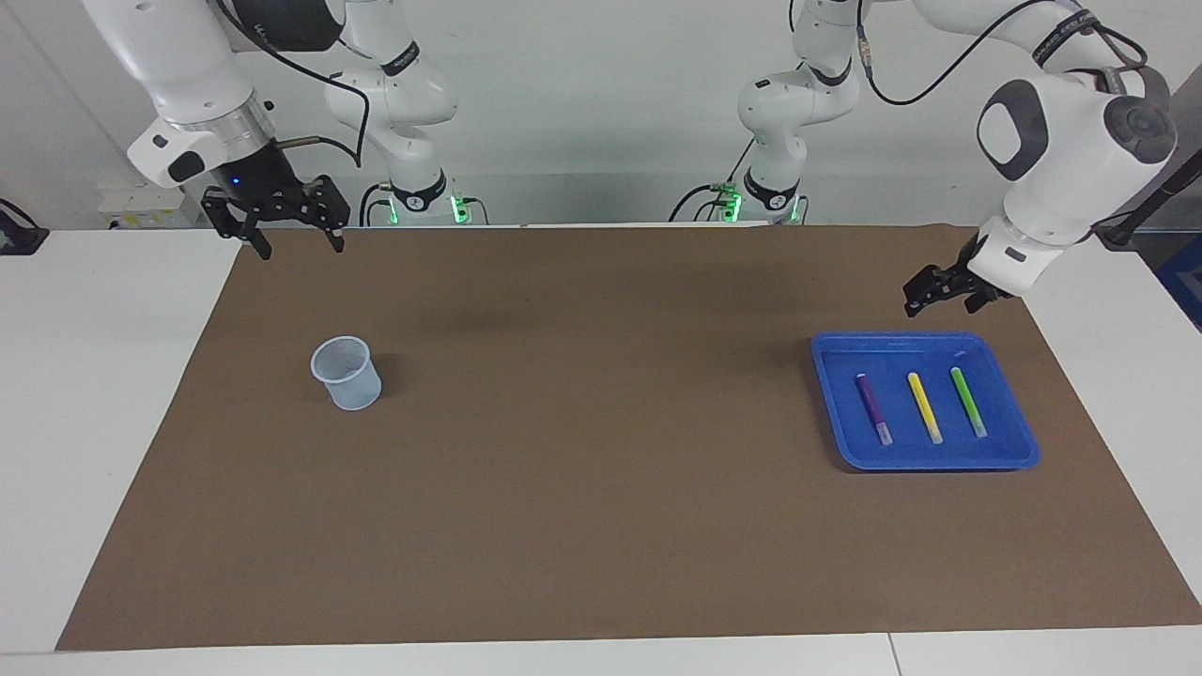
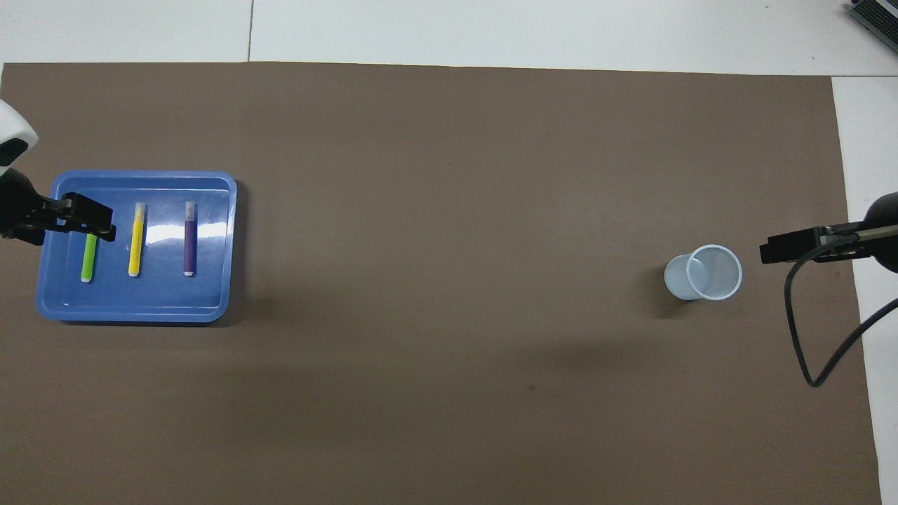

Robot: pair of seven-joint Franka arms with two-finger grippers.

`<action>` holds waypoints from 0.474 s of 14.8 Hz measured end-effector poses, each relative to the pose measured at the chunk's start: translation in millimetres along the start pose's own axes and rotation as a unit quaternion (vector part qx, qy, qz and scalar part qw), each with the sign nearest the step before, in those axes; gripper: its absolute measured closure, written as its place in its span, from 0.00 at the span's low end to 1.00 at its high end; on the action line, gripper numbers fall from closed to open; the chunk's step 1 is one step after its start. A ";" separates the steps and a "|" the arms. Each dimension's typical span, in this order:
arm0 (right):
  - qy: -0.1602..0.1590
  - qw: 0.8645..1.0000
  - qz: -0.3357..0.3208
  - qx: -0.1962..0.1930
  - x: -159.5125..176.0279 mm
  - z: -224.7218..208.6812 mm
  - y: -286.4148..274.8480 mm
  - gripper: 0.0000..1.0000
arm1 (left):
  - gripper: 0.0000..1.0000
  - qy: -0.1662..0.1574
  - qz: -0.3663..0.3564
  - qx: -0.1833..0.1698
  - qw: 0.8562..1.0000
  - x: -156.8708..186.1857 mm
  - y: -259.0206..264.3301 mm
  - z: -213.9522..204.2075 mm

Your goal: Right arm passes pens to left for tray arrangement

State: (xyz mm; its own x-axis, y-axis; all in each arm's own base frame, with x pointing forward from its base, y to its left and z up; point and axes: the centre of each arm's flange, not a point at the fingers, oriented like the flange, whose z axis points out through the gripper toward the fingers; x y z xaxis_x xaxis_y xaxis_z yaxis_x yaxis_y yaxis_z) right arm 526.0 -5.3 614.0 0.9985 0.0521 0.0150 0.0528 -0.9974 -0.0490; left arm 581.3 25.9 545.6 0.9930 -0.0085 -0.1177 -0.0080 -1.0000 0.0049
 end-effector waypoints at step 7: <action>0.002 1.000 -0.001 -0.001 0.7 -1.9 -1.2 0.00 | 0.00 0.018 -0.005 0.011 1.000 -20.5 2.8 -82.5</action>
State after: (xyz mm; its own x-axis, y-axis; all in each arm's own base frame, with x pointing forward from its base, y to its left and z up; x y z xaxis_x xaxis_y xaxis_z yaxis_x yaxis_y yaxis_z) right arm 526.6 -4.2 616.0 0.9984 0.0537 0.0192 0.0546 -0.9974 -0.0478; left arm 570.6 23.6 630.0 0.9966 0.0013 -0.0824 -0.0002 -0.9998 -0.0177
